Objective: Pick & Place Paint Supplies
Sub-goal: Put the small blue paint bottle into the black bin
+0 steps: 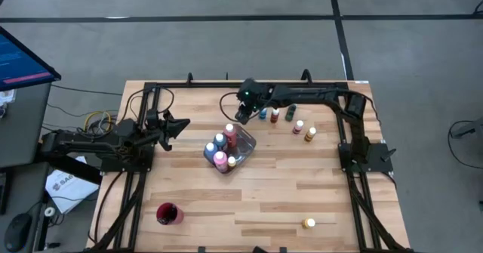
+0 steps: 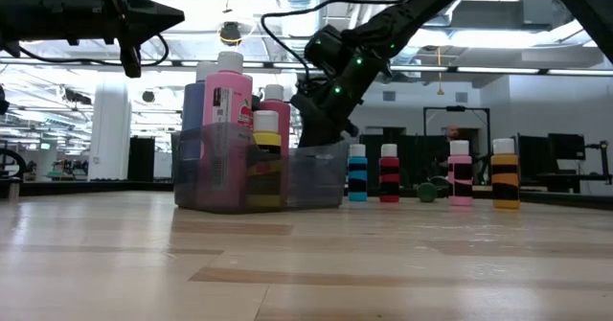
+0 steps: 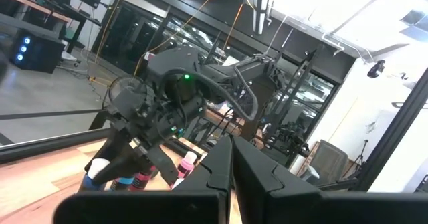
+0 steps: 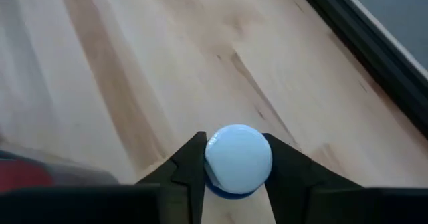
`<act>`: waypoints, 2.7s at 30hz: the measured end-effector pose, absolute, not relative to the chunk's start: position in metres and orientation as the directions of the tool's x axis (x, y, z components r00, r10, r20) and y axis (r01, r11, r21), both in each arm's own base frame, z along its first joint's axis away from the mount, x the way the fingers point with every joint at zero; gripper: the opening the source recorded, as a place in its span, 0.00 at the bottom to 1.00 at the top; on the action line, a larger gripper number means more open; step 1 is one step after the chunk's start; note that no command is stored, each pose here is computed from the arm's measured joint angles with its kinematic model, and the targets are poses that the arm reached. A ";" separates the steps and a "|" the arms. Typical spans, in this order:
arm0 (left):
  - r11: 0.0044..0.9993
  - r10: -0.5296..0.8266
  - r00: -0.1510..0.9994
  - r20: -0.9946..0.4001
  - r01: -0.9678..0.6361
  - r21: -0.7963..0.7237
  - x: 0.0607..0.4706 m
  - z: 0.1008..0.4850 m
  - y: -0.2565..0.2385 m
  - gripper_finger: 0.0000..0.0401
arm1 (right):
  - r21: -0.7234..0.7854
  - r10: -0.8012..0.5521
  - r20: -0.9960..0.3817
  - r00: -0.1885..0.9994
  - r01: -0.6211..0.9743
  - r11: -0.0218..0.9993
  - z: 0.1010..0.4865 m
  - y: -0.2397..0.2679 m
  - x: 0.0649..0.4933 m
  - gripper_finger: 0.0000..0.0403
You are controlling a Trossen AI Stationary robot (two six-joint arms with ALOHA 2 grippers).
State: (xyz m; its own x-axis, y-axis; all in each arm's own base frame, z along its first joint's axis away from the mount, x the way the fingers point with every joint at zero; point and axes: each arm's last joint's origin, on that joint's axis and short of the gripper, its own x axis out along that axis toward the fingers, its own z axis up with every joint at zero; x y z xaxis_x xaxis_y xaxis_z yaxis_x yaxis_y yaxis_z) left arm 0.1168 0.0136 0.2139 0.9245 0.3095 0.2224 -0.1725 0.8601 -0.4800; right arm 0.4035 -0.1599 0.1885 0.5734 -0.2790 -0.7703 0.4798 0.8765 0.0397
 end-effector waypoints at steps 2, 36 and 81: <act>0.860 0.310 0.924 0.223 -0.173 -0.480 0.117 0.214 0.014 0.01 | 0.037 -0.278 -0.766 0.579 0.471 0.881 0.192 -0.159 0.405 0.27; 0.860 0.310 0.923 0.230 -0.169 -0.481 0.117 0.215 0.014 0.01 | 0.087 -0.197 -0.490 0.849 0.273 0.958 0.261 0.009 0.349 0.27; 0.861 0.310 0.918 0.246 -0.161 -0.483 0.116 0.216 0.014 0.01 | 0.042 -0.174 -0.602 0.779 0.249 0.968 0.167 0.009 0.396 0.32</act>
